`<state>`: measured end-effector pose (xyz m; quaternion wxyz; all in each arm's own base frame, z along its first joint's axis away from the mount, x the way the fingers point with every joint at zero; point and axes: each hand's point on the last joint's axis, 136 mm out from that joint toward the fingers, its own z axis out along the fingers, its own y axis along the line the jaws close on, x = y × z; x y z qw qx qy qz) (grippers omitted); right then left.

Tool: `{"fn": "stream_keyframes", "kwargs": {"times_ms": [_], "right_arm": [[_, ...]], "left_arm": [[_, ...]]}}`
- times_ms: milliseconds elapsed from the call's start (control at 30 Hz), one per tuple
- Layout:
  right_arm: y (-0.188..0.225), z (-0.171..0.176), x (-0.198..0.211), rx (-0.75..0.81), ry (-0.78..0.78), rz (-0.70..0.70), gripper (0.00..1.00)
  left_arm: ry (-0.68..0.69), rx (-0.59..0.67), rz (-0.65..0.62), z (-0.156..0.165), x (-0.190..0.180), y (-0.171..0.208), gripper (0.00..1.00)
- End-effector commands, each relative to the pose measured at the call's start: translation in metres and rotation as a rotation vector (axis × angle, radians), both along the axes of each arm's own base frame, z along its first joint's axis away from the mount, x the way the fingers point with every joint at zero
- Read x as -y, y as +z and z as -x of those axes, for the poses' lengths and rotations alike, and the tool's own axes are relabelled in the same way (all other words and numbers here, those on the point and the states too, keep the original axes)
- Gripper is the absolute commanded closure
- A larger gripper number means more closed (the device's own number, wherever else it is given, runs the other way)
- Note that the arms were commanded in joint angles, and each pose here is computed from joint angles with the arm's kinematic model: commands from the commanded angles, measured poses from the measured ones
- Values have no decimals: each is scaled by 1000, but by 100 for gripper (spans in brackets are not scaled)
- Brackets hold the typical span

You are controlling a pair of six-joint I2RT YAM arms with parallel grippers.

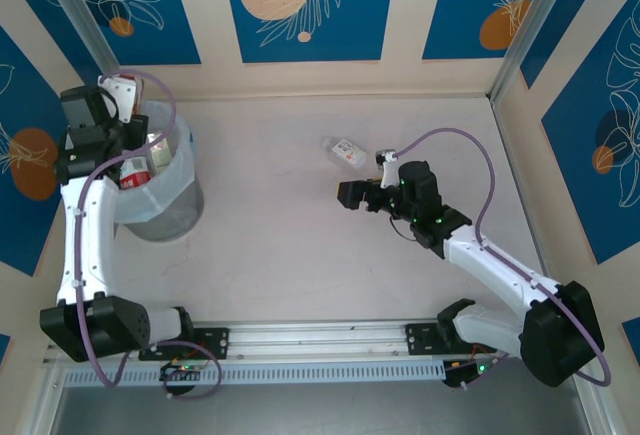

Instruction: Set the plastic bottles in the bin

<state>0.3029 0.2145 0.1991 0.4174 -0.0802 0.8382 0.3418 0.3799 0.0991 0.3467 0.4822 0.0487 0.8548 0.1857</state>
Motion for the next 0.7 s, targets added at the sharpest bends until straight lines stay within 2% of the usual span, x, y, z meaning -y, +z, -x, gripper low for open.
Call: {"fn": "stream_keyframes", "kwargs": {"times_ms": [0, 133, 233, 300, 367, 467, 667], "right_arm": [[14, -4, -7, 51, 24, -8, 1], [10, -5, -7, 42, 20, -6, 1], [7, -5, -7, 38, 20, -1, 0], [6, -5, -7, 33, 20, 4, 0], [5, -6, -6, 23, 16, 6, 0], [3, -6, -7, 10, 10, 0, 0], [1, -7, -7, -14, -3, -12, 1]], "left_arm": [[212, 117, -41, 17, -41, 20, 45], [288, 143, 38, 29, -60, 10, 45], [319, 98, 104, 33, -61, -2, 44], [346, 64, 150, 36, -61, -10, 40], [391, 44, 166, 41, -65, -17, 35], [438, 9, 166, 45, -70, -28, 34], [430, -28, 212, 42, -65, -42, 30]]}}
